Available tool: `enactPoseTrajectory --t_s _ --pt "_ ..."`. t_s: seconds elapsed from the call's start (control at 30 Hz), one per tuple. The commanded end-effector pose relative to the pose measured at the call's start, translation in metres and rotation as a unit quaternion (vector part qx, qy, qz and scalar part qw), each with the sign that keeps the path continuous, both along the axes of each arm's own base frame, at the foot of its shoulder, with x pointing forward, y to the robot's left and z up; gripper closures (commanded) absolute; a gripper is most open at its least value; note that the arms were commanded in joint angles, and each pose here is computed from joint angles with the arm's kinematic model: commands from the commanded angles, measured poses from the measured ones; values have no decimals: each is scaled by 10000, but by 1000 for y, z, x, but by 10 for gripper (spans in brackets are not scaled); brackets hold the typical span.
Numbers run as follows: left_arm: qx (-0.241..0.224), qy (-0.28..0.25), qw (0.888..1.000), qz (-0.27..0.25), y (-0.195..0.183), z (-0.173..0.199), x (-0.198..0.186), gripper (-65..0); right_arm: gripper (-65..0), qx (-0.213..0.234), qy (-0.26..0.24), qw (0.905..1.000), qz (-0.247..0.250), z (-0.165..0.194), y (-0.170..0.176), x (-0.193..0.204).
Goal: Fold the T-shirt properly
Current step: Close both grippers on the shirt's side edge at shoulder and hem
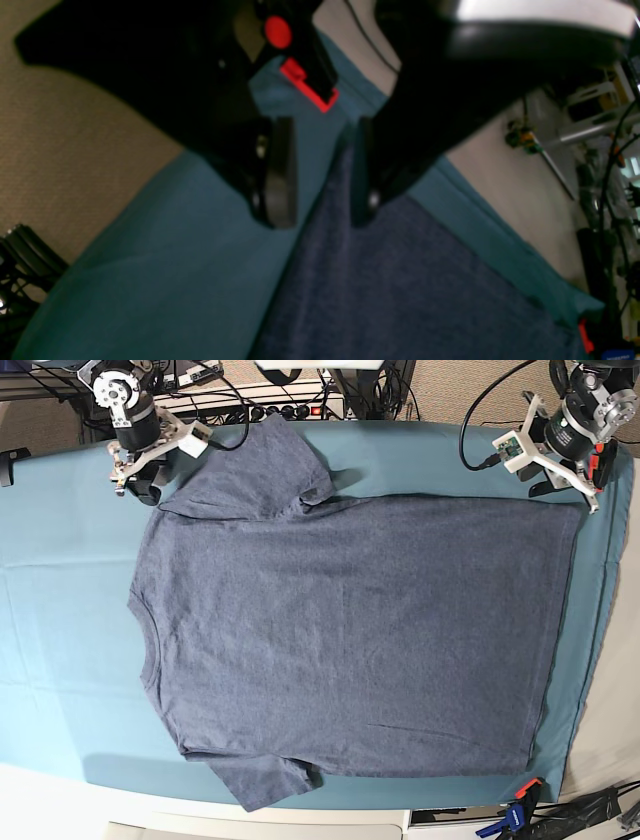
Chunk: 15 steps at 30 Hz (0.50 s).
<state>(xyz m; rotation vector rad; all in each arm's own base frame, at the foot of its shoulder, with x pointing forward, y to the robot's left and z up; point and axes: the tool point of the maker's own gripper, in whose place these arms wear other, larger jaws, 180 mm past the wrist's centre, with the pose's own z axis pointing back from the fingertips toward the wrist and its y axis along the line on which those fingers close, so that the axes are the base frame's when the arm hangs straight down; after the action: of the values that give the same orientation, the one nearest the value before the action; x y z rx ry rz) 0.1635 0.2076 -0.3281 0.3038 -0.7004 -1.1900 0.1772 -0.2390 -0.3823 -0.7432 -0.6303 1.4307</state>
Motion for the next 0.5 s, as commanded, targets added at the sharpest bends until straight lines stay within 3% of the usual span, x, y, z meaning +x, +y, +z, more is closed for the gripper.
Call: enactPoseTrajectory --t_s 0.0,0.2,0.47 --pt "3 -110 9999 -62 -1 7 3 -198 -296 22 140 9999 35 -1 0 -2" --pt "5 -110 9999 -63 -1 7 3 -198 -296 129 510 9979 384 -11 12 -10" --pt "3 -111 9999 -61 -1 7 3 -198 -296 316 1415 9835 1079 -35 41 -46"
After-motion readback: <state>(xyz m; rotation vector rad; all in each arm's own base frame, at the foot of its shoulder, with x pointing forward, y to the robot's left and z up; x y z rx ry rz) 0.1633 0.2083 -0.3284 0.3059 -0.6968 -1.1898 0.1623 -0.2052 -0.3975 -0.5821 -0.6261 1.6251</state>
